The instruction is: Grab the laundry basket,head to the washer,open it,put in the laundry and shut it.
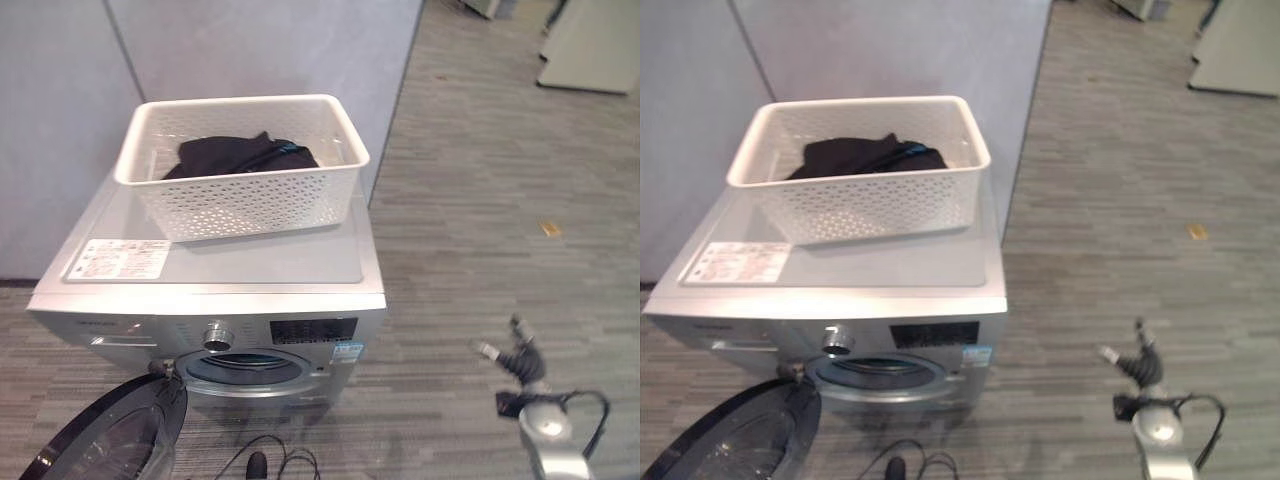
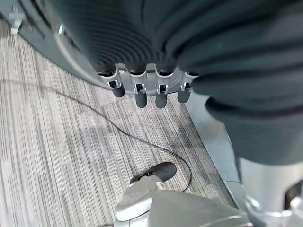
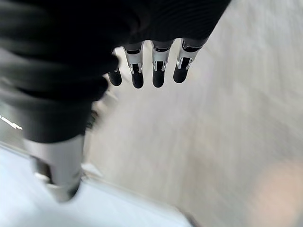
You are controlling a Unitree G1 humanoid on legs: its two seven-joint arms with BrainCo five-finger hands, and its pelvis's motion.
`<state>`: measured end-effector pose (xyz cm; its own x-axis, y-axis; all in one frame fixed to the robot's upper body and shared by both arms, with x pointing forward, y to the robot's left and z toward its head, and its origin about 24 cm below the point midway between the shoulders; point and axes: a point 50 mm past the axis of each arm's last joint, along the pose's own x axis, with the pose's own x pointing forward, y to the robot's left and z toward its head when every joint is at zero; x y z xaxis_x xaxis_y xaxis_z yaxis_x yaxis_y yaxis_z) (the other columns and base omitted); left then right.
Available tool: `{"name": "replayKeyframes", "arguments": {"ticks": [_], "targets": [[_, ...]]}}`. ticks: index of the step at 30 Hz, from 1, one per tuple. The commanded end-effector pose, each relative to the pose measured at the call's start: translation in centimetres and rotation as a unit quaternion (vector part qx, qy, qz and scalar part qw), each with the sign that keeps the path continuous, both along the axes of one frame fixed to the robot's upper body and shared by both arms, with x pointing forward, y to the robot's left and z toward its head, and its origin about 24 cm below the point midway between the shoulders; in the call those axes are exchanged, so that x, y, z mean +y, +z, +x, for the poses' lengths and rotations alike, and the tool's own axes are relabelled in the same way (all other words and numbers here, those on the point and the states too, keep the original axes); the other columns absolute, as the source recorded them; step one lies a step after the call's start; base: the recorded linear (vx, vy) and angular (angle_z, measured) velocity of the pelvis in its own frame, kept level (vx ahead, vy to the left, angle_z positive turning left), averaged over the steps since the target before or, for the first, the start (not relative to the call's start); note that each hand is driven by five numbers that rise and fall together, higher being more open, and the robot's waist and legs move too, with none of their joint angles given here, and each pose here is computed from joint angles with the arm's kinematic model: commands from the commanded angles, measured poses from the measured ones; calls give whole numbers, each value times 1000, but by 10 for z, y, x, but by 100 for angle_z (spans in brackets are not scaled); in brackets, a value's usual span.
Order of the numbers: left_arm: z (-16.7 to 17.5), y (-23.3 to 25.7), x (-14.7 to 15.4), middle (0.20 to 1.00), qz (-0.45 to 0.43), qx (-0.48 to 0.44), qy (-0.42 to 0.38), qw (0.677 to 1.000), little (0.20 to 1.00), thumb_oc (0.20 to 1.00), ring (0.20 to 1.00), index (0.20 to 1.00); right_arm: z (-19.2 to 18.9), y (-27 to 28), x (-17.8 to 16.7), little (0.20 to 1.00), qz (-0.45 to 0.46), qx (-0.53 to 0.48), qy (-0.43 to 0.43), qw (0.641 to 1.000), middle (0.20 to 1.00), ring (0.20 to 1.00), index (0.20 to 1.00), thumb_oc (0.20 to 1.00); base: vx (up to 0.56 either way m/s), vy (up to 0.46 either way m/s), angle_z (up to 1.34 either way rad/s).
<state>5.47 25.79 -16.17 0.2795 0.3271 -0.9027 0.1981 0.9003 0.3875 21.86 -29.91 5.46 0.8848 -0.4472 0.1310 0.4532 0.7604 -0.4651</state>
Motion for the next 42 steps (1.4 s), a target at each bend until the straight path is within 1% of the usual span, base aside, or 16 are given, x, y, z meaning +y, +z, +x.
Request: {"name": "replayKeyframes", "arguments": {"ticks": [1, 3, 6, 8, 12, 14, 16, 17, 20, 22, 27, 31, 33, 36, 39, 42], "targets": [[4, 3, 12, 1000, 29, 8, -11, 999, 1000, 1000, 1000, 1000, 21, 79, 4, 1000, -128, -164, 7, 978, 1000, 1000, 1000, 1000, 56, 213, -34], [6, 4, 12, 1000, 32, 7, -18, 999, 1000, 1000, 1000, 1000, 27, 92, 7, 1000, -148, -183, 16, 972, 1000, 1000, 1000, 1000, 52, 187, -39], [11, 6, 17, 1000, 41, 9, -52, 998, 1000, 1000, 1000, 1000, 44, 133, 18, 1000, -204, -226, 62, 951, 1000, 1000, 1000, 1000, 70, 205, -16], [15, 8, 20, 1000, 47, 13, -76, 996, 1000, 1000, 1000, 1000, 53, 147, 20, 1000, -223, -224, 85, 945, 1000, 1000, 1000, 1000, 80, 224, -2], [21, 10, 22, 1000, 52, 21, -114, 992, 1000, 1000, 1000, 1000, 67, 167, 21, 1000, -221, -236, 103, 941, 1000, 1000, 1000, 1000, 93, 186, 51], [24, 11, 25, 1000, 58, 31, -150, 987, 1000, 1000, 1000, 1000, 79, 190, 29, 1000, -226, -256, 125, 932, 1000, 1000, 1000, 1000, 119, 151, 65], [25, 11, 25, 1000, 57, 34, -153, 986, 1000, 1000, 1000, 1000, 87, 208, 34, 1000, -208, -277, 142, 927, 1000, 1000, 1000, 1000, 145, 5, 41], [26, 12, 28, 1000, 60, 36, -150, 986, 1000, 1000, 1000, 1000, 92, 231, 38, 1000, -214, -291, 153, 920, 1000, 1000, 1000, 1000, 141, -52, 47], [24, 12, 29, 1000, 58, 39, -143, 987, 1000, 1000, 1000, 1000, 99, 249, 43, 1000, -223, -294, 166, 915, 1000, 1000, 1000, 1000, 125, -50, 55], [22, 13, 32, 1000, 59, 45, -136, 988, 1000, 1000, 1000, 1000, 104, 257, 46, 1000, -223, -276, 189, 916, 1000, 1000, 1000, 1000, 94, -48, 74], [-6, 12, 39, 1000, 43, 89, -115, 988, 1000, 1000, 1000, 1000, 119, 257, 65, 1000, -237, -150, 313, 907, 1000, 1000, 1000, 1000, 93, -67, 52], [-19, 9, 35, 1000, 24, 96, -84, 991, 1000, 1000, 1000, 1000, 114, 271, 76, 1000, -273, -92, 372, 883, 1000, 1000, 1000, 1000, 69, -87, 2], [-17, 6, 28, 1000, 8, 85, -76, 993, 1000, 1000, 1000, 1000, 107, 276, 85, 1000, -309, -44, 410, 857, 1000, 1000, 1000, 1000, 39, -97, 1], [-15, 1, 10, 1000, -26, 70, -94, 993, 1000, 1000, 1000, 1000, 109, 282, 92, 1000, -345, 7, 425, 837, 1000, 1000, 1000, 1000, 16, -69, 5], [-10, -1, 3, 1000, -39, 57, -97, 993, 1000, 1000, 1000, 1000, 115, 286, 106, 1000, -370, 20, 433, 822, 1000, 1000, 1000, 1000, 4, -47, 15], [-9, -2, -3, 1000, -47, 59, -107, 991, 1000, 1000, 1000, 1000, 123, 281, 114, 1000, -369, 30, 439, 819, 1000, 1000, 1000, 1000, 2, -29, 12]]}}
